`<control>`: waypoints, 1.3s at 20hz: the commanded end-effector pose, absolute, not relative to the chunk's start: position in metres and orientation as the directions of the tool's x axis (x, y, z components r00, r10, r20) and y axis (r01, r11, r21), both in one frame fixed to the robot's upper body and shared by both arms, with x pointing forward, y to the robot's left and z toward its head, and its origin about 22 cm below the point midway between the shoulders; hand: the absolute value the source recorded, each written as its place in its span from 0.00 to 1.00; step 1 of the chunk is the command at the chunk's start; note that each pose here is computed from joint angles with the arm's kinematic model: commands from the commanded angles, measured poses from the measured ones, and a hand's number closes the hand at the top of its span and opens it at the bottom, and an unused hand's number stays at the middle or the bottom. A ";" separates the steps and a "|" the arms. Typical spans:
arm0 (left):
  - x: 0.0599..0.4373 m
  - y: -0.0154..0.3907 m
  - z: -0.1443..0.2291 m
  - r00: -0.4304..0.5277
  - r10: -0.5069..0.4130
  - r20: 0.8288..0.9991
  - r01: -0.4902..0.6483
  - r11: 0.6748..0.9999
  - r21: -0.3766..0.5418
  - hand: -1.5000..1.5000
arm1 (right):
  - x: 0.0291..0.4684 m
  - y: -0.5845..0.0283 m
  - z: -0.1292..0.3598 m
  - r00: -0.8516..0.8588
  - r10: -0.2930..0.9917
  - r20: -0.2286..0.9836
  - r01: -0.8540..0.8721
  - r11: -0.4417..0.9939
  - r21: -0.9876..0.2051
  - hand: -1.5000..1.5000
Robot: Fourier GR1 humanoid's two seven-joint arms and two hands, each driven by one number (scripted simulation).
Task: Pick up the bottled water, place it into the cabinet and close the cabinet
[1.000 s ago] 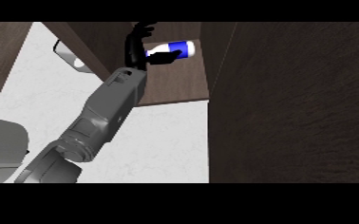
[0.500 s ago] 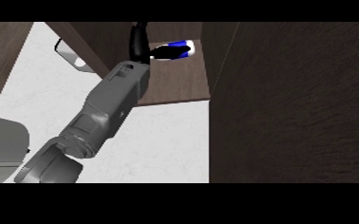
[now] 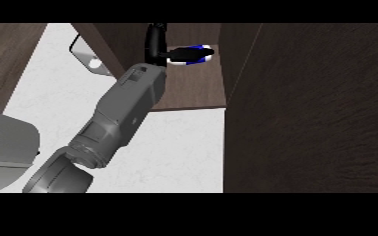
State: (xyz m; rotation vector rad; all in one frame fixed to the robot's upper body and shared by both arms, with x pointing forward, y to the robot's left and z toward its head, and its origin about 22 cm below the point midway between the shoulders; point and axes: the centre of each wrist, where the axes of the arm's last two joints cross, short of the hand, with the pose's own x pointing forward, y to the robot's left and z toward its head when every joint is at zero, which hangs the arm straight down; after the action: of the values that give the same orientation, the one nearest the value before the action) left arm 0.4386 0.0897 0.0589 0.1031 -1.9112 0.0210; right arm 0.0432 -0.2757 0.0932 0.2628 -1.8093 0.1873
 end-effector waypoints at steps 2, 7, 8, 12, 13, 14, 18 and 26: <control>0.438 0.076 0.068 -0.353 -0.019 0.935 -0.038 0.999 0.006 0.00 | 0.040 -0.268 0.122 -0.267 -0.134 0.954 -0.277 0.959 0.058 0.00; 0.418 0.086 0.032 -0.342 0.013 0.940 -0.038 0.999 -0.028 0.00 | 0.034 -0.263 0.116 -0.250 -0.117 0.961 -0.275 0.960 0.045 0.00; 0.421 0.077 0.048 -0.330 0.043 0.943 -0.011 0.999 -0.049 0.00 | 0.049 -0.256 0.122 -0.256 -0.140 0.956 -0.271 0.960 0.068 0.00; 0.397 0.080 0.023 -0.309 0.118 0.944 0.080 0.992 -0.098 0.00 | 0.035 -0.262 0.122 -0.232 -0.123 0.965 -0.248 0.967 0.064 0.00; 0.394 0.074 0.030 -0.299 0.153 0.942 0.109 0.986 -0.126 0.00 | 0.042 -0.266 0.102 -0.243 -0.113 0.963 -0.255 0.966 0.049 0.00; 0.388 0.073 0.023 -0.318 0.159 0.935 0.120 0.985 -0.126 0.00 | 0.045 -0.263 0.112 -0.239 -0.115 0.964 -0.263 0.964 0.049 0.00; 0.357 0.067 0.013 -0.268 0.276 0.923 0.217 0.951 -0.221 0.00 | 0.046 -0.251 0.117 -0.257 -0.120 0.959 -0.233 0.971 0.059 0.00; 0.302 0.056 0.019 -0.303 0.369 0.879 0.314 0.909 -0.274 0.00 | 0.043 -0.259 0.118 -0.246 -0.079 0.966 -0.232 0.972 0.021 0.00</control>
State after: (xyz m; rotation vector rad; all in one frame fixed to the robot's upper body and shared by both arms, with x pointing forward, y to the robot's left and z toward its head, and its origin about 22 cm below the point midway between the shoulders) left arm 0.3297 0.0627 0.0144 -0.4401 -1.9038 0.0484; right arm 0.0437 -0.2559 0.0917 0.2843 -1.7860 0.0852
